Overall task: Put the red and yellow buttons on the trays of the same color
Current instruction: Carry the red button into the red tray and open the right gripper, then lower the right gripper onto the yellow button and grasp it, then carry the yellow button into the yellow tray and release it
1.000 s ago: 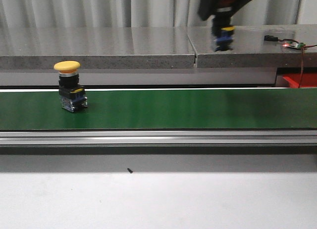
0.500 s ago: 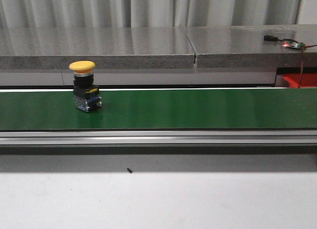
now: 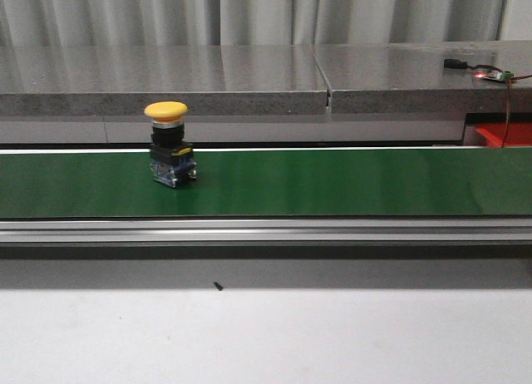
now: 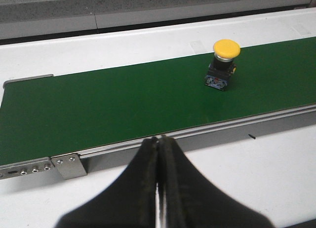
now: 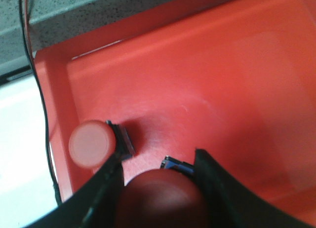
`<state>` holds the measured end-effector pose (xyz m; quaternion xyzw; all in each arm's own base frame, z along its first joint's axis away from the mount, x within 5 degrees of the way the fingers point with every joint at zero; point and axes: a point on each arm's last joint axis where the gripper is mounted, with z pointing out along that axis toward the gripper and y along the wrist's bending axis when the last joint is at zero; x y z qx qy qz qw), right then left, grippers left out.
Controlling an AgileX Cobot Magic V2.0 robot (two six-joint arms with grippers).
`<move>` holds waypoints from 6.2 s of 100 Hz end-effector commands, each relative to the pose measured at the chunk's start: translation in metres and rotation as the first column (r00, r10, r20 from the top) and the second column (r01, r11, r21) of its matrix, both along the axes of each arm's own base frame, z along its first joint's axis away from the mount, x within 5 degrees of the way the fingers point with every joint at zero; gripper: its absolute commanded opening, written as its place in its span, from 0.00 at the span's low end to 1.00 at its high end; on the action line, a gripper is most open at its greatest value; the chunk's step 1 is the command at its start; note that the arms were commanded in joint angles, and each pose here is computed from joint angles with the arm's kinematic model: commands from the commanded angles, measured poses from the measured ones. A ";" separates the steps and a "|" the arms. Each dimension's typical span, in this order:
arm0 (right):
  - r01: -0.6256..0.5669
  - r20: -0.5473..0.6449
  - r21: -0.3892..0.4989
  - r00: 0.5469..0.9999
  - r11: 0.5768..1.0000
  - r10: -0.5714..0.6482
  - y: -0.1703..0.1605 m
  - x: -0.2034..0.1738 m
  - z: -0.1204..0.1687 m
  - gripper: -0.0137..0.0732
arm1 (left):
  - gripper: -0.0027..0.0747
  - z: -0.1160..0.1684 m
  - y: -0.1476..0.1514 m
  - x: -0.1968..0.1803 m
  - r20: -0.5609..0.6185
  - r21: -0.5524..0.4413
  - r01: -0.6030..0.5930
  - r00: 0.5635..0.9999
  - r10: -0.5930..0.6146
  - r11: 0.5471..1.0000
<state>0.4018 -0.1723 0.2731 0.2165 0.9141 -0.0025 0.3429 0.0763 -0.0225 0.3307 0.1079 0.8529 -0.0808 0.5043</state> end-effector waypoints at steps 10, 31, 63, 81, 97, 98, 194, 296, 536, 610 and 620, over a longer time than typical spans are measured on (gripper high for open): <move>0.037 0.162 -0.054 0.986 0.998 -0.027 -0.008 0.012 0.016 0.35 | 0.01 0.013 -0.001 0.002 0.081 -0.032 -0.005 0.997 0.008 0.999; 0.070 0.176 -0.062 0.983 0.996 -0.058 -0.023 0.022 -0.004 0.35 | 0.01 0.013 -0.001 0.002 0.081 -0.032 -0.005 0.997 0.008 0.999; 0.063 0.144 -0.030 0.988 0.998 -0.058 -0.032 0.042 -0.022 0.42 | 0.01 0.013 -0.001 0.002 0.081 -0.032 -0.005 0.997 0.008 0.999; 0.058 0.135 -0.023 0.989 0.998 -0.055 -0.033 0.046 -0.024 0.78 | 0.01 0.013 -0.001 0.002 0.081 -0.032 -0.005 0.997 0.008 0.999; 0.058 0.137 -0.027 0.989 0.998 -0.054 -0.033 0.046 -0.024 0.89 | 0.01 0.013 -0.001 0.002 0.081 -0.032 -0.005 0.997 0.008 0.999; 0.058 0.136 -0.028 0.989 0.998 -0.053 -0.033 0.046 -0.024 0.89 | 0.01 0.013 -0.001 0.002 0.081 -0.032 -0.005 0.997 0.008 0.999; -0.030 0.274 -0.218 0.957 0.976 0.091 0.065 -0.105 0.061 0.89 | 0.01 0.013 -0.001 0.002 0.081 -0.032 -0.005 0.997 0.008 0.999; -0.760 0.039 -0.240 0.614 0.604 0.788 0.253 -0.143 0.048 0.89 | 0.01 0.013 -0.001 0.002 0.081 -0.032 -0.005 0.997 0.008 0.999; 0.047 0.245 -0.093 0.969 0.995 -0.023 0.102 -0.208 0.017 0.11 | 0.01 0.013 -0.001 0.002 0.081 -0.032 -0.005 0.997 0.008 0.999; 0.210 0.052 0.005 0.976 0.978 -0.209 0.061 -0.181 -0.059 0.11 | 0.01 0.013 -0.001 0.002 0.081 -0.032 -0.005 0.997 0.008 0.999; 0.211 0.022 0.013 0.977 0.977 -0.211 0.059 -0.178 -0.069 0.11 | 0.01 0.013 -0.001 0.002 0.081 -0.032 -0.005 0.997 0.008 0.999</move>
